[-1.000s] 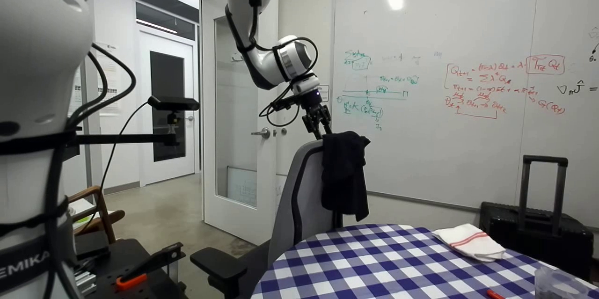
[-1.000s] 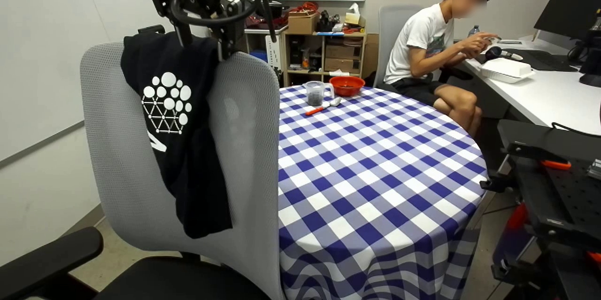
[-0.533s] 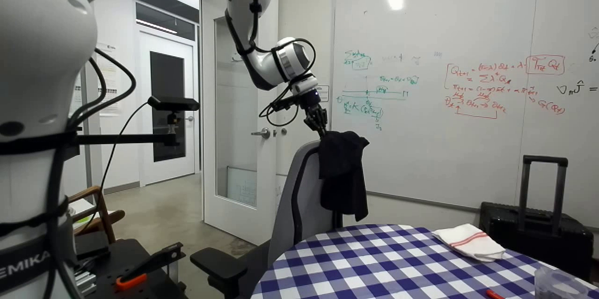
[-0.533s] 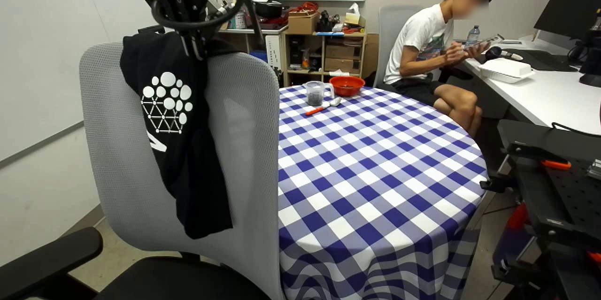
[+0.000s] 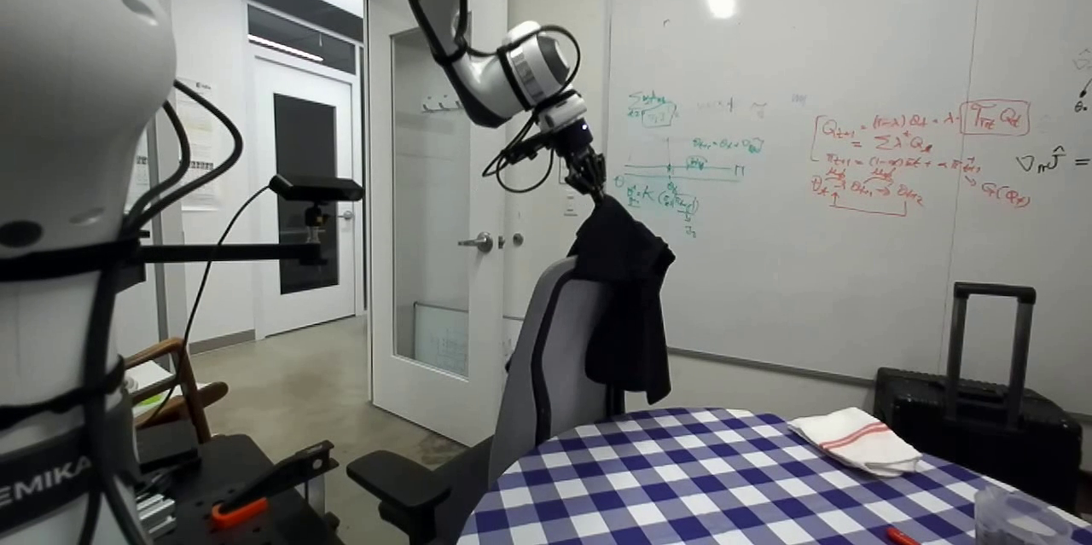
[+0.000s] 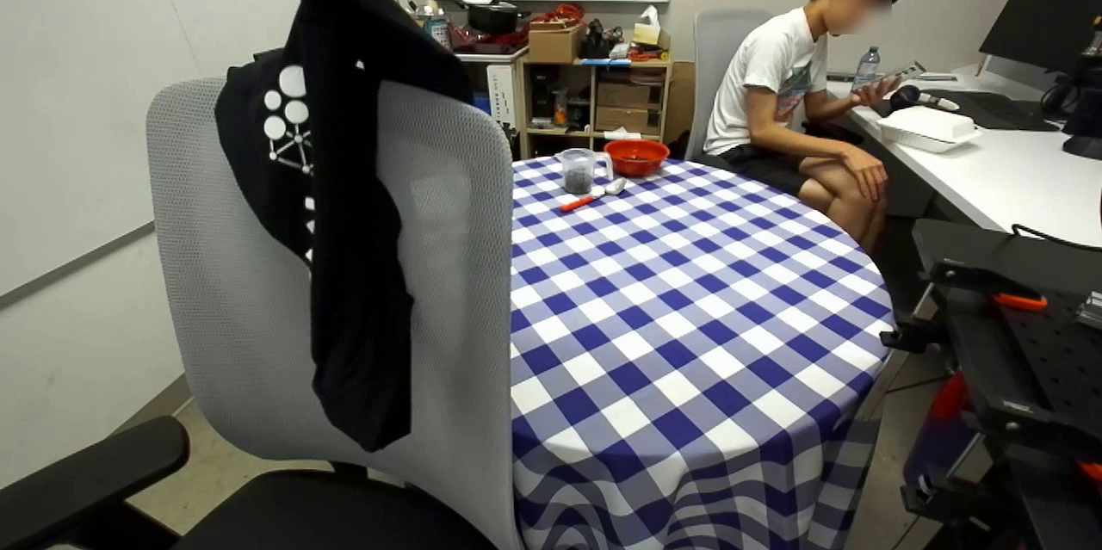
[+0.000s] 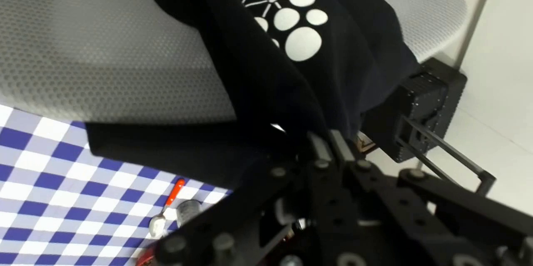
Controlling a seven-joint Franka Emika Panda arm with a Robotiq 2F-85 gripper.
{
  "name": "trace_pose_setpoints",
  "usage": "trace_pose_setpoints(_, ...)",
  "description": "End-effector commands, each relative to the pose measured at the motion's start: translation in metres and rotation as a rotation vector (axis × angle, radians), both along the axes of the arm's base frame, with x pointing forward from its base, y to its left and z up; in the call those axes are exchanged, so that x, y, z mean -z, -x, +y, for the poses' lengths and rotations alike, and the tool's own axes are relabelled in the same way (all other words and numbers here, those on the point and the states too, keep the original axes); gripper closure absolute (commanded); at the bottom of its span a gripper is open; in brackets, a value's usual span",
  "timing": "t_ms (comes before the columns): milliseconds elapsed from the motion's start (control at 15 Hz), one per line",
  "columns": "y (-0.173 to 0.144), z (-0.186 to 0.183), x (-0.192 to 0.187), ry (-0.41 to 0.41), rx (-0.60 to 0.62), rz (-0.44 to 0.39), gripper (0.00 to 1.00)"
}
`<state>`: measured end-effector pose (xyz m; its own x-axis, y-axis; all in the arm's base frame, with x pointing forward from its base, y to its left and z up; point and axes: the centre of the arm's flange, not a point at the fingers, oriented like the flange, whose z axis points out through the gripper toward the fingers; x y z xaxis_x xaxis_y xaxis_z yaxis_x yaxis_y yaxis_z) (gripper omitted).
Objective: Pick up the black cloth from the chair and put it on the table
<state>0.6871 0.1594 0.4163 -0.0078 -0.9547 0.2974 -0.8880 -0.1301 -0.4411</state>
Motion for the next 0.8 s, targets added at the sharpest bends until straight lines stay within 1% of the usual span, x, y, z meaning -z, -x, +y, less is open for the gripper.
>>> trace_pose_setpoints(0, 0.041, -0.047, -0.071, -0.004, 0.036, -0.102, 0.97)
trace_pose_setpoints(200, 0.074, -0.092, -0.112, 0.004, 0.093, -0.146, 0.97)
trace_pose_setpoints(400, 0.112, -0.144, -0.139, 0.003, 0.165, -0.163, 0.97)
trace_pose_setpoints(467, 0.114, -0.166, -0.141, -0.002, 0.187, -0.164, 0.97)
trace_pose_setpoints(733, 0.149, -0.228, -0.149, -0.007, 0.283, -0.149, 0.97)
